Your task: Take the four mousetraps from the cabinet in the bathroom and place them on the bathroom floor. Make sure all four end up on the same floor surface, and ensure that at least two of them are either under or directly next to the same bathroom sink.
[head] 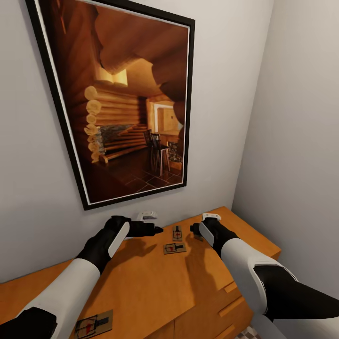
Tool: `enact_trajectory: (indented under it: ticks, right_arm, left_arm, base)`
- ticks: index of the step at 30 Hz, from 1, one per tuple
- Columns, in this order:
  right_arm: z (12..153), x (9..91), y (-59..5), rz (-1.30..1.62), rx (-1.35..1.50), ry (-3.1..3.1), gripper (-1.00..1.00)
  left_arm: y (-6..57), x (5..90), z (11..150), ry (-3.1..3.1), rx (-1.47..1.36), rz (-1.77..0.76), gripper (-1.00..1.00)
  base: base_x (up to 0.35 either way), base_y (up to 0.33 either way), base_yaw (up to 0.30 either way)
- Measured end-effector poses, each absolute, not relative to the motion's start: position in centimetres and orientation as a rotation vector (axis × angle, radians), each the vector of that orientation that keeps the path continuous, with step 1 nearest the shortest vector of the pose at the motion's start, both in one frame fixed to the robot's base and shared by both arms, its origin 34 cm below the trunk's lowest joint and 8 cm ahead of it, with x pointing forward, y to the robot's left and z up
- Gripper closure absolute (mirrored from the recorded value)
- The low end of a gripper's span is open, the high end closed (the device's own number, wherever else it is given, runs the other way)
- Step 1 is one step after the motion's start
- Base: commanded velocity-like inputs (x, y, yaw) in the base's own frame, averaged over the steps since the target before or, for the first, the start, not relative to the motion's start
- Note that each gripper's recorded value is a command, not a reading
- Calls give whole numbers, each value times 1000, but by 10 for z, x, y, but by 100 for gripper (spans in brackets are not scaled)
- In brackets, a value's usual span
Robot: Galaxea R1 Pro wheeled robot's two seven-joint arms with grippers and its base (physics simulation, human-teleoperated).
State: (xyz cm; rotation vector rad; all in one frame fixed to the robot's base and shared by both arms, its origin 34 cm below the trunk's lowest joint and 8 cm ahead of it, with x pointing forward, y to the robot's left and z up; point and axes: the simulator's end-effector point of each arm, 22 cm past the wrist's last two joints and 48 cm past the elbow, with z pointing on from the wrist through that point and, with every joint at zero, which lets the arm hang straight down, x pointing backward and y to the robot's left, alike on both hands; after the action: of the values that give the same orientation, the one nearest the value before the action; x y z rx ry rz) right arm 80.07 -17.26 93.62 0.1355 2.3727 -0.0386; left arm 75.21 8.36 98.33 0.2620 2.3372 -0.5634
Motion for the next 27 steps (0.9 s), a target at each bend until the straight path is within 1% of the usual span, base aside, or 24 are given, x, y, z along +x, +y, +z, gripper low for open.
enact_trajectory:
  ticks: [27]
  right_arm:
    - [927,795,-172,-42,131,2392,-100]
  left_arm:
    - [83,752,983,2338,263,-564,-100]
  base:
    - [0,0,0]
